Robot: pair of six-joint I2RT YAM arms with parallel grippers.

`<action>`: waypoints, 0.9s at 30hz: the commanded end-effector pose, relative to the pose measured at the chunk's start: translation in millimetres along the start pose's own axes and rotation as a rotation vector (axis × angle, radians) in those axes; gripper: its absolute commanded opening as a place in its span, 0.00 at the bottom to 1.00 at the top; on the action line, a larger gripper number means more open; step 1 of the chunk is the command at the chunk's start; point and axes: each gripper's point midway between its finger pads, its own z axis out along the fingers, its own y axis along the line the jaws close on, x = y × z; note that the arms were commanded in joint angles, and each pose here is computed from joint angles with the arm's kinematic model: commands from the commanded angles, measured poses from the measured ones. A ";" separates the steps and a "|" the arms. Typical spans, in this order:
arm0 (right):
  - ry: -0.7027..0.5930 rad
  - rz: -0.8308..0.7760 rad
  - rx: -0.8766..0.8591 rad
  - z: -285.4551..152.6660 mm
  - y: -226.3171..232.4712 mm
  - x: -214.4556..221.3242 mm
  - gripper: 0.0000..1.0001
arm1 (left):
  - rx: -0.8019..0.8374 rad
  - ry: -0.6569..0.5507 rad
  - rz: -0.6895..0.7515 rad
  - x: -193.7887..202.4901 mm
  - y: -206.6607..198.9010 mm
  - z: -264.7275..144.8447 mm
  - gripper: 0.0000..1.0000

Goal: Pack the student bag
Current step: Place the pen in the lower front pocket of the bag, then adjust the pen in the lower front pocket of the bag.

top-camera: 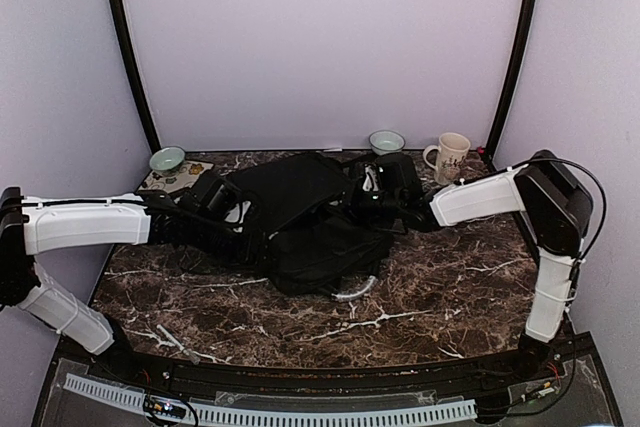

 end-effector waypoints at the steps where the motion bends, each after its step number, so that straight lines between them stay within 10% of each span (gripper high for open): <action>1: -0.032 -0.079 -0.123 11.7 42.5 -21.4 0.30 | -0.022 -0.022 0.001 2.7 3.9 -13.3 0.67; 12: 0.091 -0.125 0.062 -32.7 10.5 12.4 0.54 | -0.059 -0.076 -0.022 2.4 13.6 -27.2 0.67; 27: 0.188 -0.228 0.084 -24.1 14.9 35.7 0.10 | -0.071 -0.095 -0.030 -0.6 14.5 -32.1 0.67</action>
